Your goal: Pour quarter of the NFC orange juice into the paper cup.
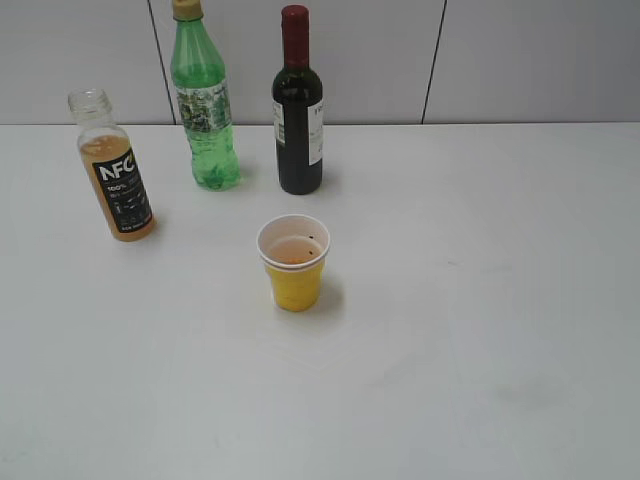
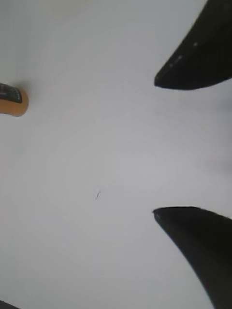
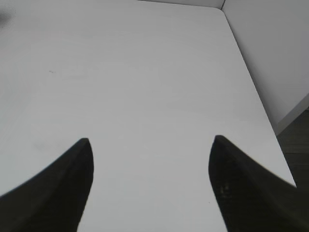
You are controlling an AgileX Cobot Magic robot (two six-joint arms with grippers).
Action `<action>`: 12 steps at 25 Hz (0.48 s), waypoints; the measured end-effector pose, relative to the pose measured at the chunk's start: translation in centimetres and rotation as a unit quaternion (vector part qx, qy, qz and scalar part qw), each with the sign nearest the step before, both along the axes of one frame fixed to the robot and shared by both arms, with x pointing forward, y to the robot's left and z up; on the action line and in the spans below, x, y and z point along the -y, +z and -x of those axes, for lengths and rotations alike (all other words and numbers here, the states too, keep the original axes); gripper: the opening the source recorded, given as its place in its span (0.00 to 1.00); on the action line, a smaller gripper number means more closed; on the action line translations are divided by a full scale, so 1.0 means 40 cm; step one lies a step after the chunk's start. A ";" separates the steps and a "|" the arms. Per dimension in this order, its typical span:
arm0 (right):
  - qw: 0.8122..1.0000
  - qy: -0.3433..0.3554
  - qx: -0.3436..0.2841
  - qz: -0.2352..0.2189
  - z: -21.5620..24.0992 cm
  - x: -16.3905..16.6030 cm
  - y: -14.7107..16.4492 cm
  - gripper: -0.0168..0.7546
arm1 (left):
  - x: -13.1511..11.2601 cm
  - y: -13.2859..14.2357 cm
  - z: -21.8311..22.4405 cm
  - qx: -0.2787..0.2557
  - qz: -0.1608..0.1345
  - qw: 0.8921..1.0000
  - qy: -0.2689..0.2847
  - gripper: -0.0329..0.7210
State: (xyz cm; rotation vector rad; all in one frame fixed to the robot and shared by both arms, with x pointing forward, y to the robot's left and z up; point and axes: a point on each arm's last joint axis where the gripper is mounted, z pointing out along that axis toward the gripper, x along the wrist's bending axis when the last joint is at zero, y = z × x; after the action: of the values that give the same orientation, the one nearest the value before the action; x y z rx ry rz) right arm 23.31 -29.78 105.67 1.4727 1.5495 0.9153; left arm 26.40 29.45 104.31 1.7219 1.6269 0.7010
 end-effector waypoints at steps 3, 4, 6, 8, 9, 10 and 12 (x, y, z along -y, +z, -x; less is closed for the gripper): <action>1.000 0.000 0.000 0.000 0.000 0.000 0.000 0.79 | -0.001 0.002 0.019 0.024 0.002 1.000 0.001 0.77; 1.000 0.000 0.000 0.000 0.000 0.000 0.000 0.79 | -0.001 0.003 0.023 0.029 0.003 1.000 0.001 0.77; 1.000 0.000 0.000 0.000 0.000 0.000 0.000 0.79 | -0.002 0.003 0.033 0.042 0.003 0.999 0.001 0.77; 1.000 0.000 0.000 0.000 0.000 0.000 0.000 0.79 | -0.002 0.003 0.040 0.052 0.004 0.999 0.001 0.77; 1.000 0.000 0.000 0.000 0.000 0.000 0.000 0.79 | -0.002 0.003 0.044 0.057 0.004 0.998 0.001 0.77; 1.000 0.000 0.000 0.000 0.000 0.000 0.000 0.79 | -0.002 0.002 0.049 0.063 0.004 0.998 0.001 0.77; 1.000 0.000 0.000 0.000 0.000 0.000 0.000 0.79 | -0.003 0.002 0.058 0.075 0.005 0.997 0.001 0.77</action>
State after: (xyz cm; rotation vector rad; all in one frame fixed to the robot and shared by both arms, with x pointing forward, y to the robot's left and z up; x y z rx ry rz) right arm 23.31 -29.78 105.67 1.4727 1.5495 0.9153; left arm 24.09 29.56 104.41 1.6207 1.5264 0.8016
